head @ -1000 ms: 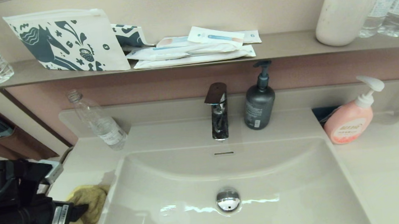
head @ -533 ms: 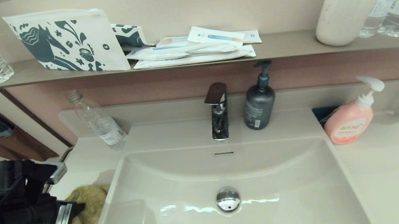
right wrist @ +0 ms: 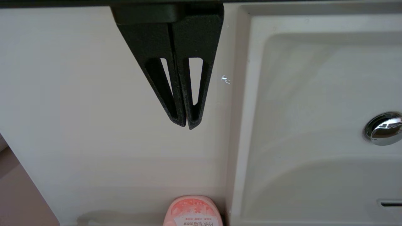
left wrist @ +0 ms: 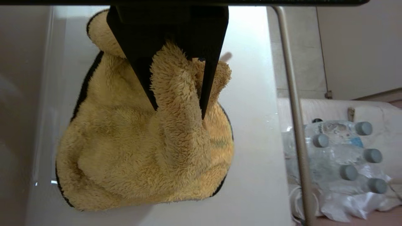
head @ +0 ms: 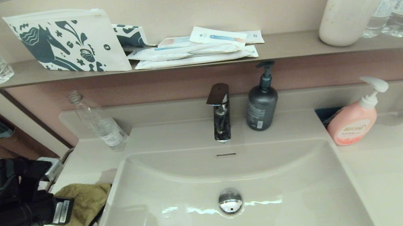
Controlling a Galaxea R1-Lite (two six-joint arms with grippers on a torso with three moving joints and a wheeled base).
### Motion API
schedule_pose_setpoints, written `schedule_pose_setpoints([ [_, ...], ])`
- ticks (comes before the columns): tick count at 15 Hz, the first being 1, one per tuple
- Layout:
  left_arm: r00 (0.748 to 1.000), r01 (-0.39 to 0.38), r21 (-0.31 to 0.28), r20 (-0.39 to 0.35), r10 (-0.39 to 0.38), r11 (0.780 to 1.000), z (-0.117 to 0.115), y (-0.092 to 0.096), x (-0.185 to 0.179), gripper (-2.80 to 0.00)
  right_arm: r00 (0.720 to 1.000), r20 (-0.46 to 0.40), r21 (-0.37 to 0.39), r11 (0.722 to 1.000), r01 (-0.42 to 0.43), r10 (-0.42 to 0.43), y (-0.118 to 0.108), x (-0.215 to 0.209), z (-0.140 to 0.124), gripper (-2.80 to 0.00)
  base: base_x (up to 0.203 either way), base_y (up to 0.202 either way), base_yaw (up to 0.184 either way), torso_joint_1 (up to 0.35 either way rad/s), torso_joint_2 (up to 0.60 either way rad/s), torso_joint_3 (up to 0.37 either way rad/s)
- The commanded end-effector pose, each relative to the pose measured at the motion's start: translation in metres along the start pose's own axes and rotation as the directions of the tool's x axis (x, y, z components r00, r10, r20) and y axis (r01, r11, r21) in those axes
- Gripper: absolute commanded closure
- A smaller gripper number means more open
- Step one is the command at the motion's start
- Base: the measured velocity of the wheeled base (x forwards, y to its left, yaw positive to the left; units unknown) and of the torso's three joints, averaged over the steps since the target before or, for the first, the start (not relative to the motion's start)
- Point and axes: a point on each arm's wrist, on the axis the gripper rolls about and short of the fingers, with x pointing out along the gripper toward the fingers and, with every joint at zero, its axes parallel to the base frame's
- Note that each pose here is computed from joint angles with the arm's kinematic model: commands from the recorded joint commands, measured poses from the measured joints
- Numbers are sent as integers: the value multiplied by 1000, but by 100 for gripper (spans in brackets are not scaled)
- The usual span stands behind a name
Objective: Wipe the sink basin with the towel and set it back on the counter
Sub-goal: Pick up the cloth
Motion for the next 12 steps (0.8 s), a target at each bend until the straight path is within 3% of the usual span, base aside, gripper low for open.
schedule_pose_setpoints([
  [1,998,-37,-4,51,37,999,3,5,-19,0,1000,-1,0,1000,0,0,0,0,0,0,0,0,0,0,0,0],
  [4,1000,-26,-7,4,26,1000,0,8,-53,0,1000,-2,-1,1000,0,0,0,0,0,0,0,0,0,0,0,0],
  [7,993,73,-36,-87,-76,997,-3,7,-94,0,1000,-1,0,1000,0,0,0,0,0,0,0,0,0,0,0,0],
  [10,984,164,-94,-48,-169,982,1,-3,-111,0,1000,-1,0,1000,0,0,0,0,0,0,0,0,0,0,0,0],
  [12,982,185,-93,-20,-188,978,3,-7,-117,0,1000,-1,0,1000,0,0,0,0,0,0,0,0,0,0,0,0],
])
